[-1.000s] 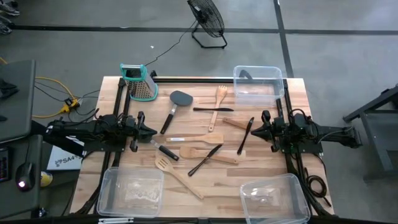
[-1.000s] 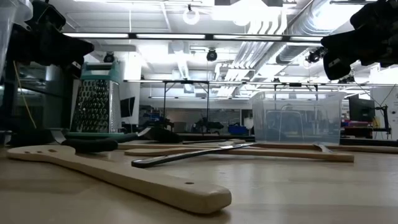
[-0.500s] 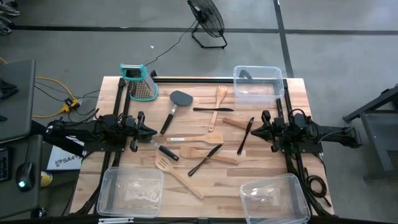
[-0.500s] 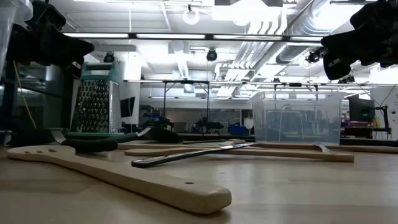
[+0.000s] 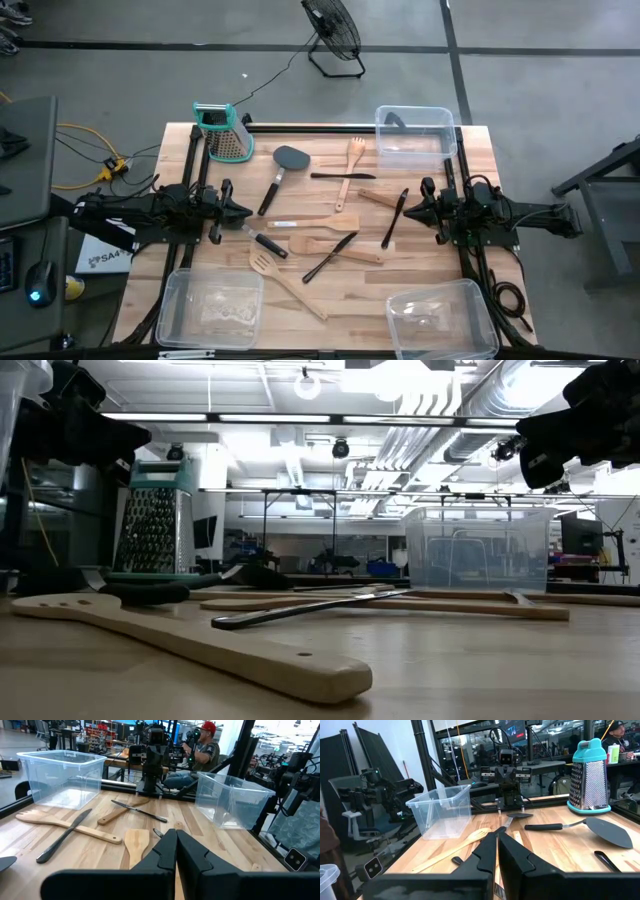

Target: Pick & Place Kitchen Items

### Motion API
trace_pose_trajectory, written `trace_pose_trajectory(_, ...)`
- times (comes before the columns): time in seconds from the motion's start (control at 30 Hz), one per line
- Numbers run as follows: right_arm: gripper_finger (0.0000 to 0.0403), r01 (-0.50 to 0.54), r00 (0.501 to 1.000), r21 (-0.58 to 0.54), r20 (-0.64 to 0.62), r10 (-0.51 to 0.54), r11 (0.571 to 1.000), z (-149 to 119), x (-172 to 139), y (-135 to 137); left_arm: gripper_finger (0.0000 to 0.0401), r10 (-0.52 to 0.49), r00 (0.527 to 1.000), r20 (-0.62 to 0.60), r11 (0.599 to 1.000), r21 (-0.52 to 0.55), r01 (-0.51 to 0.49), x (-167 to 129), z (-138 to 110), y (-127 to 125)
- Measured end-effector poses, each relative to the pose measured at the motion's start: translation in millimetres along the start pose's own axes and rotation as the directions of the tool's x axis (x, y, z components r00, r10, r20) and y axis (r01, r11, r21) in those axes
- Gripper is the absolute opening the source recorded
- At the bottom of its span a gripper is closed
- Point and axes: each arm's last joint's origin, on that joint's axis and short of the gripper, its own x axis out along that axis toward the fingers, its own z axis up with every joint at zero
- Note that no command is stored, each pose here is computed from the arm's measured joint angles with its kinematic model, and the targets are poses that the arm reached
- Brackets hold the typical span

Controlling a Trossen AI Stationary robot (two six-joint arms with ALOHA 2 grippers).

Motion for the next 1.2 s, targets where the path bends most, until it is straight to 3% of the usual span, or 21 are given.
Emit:
trace_pose_trajectory(0.97, 0.001, 0.0, 1.0, 0.009, -0.005, 0.0, 1.0, -0.5, 0.0, -0.1, 0.0006, 0.0, 1.0, 0.0, 1.0, 0.0, 0.0, 0.0, 0.0, 0.0)
trace_pose_trajectory(1.1, 0.001, 0.019, 1.0, 0.126, -0.003, -0.019, 0.992, 0.5, -0.2, -0.4, 0.0006, 0.0, 1.0, 0.0, 1.0, 0.0, 0.0, 0.0, 0.0, 0.0)
trace_pose_trajectory(1.2, 0.001, 0.056, 0.998, 0.304, -0.049, -0.043, 0.951, 2.4, -1.3, -0.3, 0.0006, 0.0, 1.0, 0.0, 1.0, 0.0, 0.0, 0.0, 0.0, 0.0)
